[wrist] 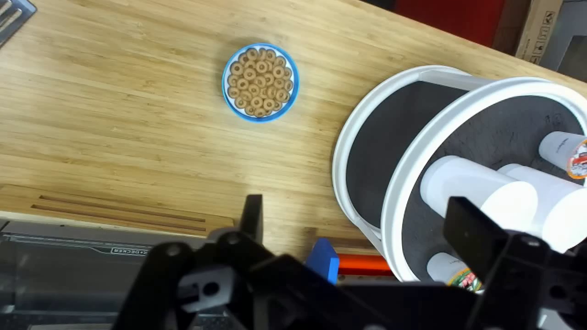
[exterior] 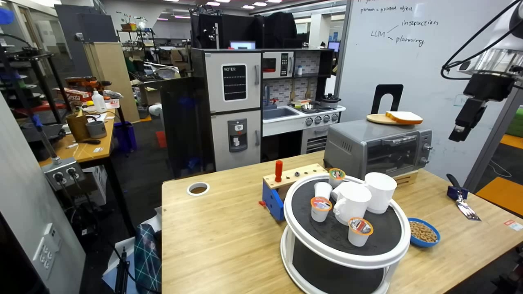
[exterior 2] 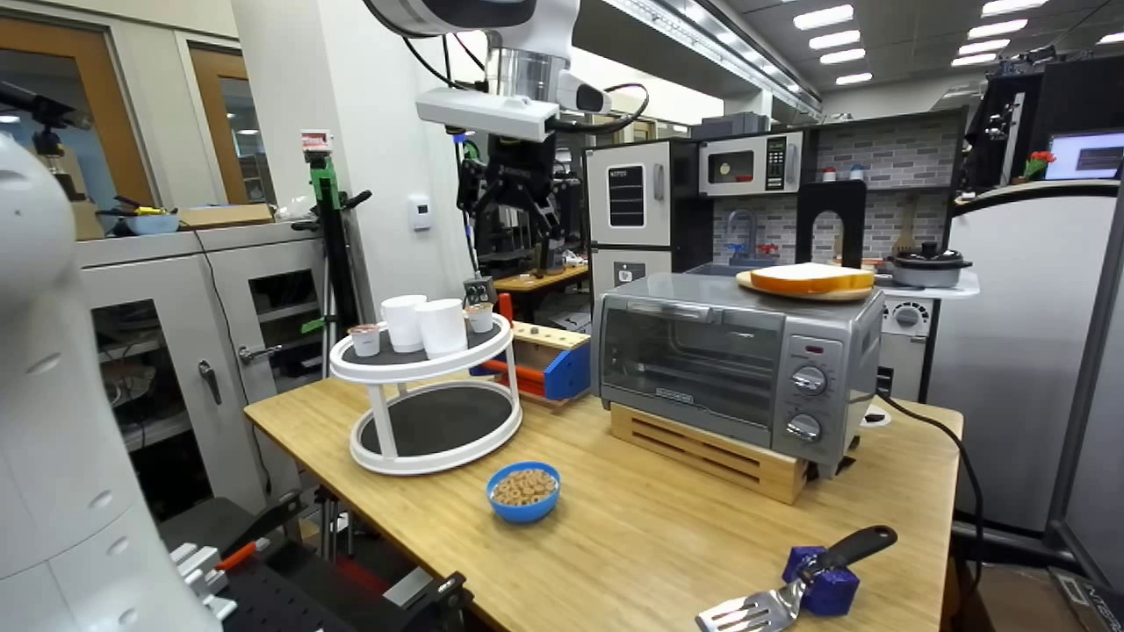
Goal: Open the oven door, place the mug on the right inside the oven
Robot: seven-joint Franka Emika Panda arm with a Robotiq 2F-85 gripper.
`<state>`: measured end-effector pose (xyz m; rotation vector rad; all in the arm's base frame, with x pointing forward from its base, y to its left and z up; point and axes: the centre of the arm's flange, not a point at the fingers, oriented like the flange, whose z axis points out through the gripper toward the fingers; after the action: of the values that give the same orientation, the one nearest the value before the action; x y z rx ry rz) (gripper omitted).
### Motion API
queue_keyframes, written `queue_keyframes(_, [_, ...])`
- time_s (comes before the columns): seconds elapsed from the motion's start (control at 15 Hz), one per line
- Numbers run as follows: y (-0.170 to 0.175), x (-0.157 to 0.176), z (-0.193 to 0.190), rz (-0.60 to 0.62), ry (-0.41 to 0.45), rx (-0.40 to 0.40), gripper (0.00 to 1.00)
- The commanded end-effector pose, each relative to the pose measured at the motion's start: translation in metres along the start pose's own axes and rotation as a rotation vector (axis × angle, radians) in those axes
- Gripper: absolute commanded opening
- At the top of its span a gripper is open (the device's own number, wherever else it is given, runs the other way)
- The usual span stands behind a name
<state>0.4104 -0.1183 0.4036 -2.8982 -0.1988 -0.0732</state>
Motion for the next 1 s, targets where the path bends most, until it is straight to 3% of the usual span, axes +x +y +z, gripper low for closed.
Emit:
queue_keyframes(0.0, [-0.004, 0.022, 0.001, 0.015, 0.001, -0.008, 1.0])
queue_keyframes(0.47, [0.02, 0.107, 0.006, 0.22, -0.04, -0.122, 1.0])
queue_keyframes(0.6, [0.035, 0.116, 0.011, 0.278, -0.051, -0.118, 1.0])
queue_keyframes(0.67, [0.027, 0.1, 0.015, 0.232, -0.021, -0.113, 1.0])
queue_keyframes(0.93, [0.035, 0.11, 0.018, 0.264, -0.033, -0.119, 1.0])
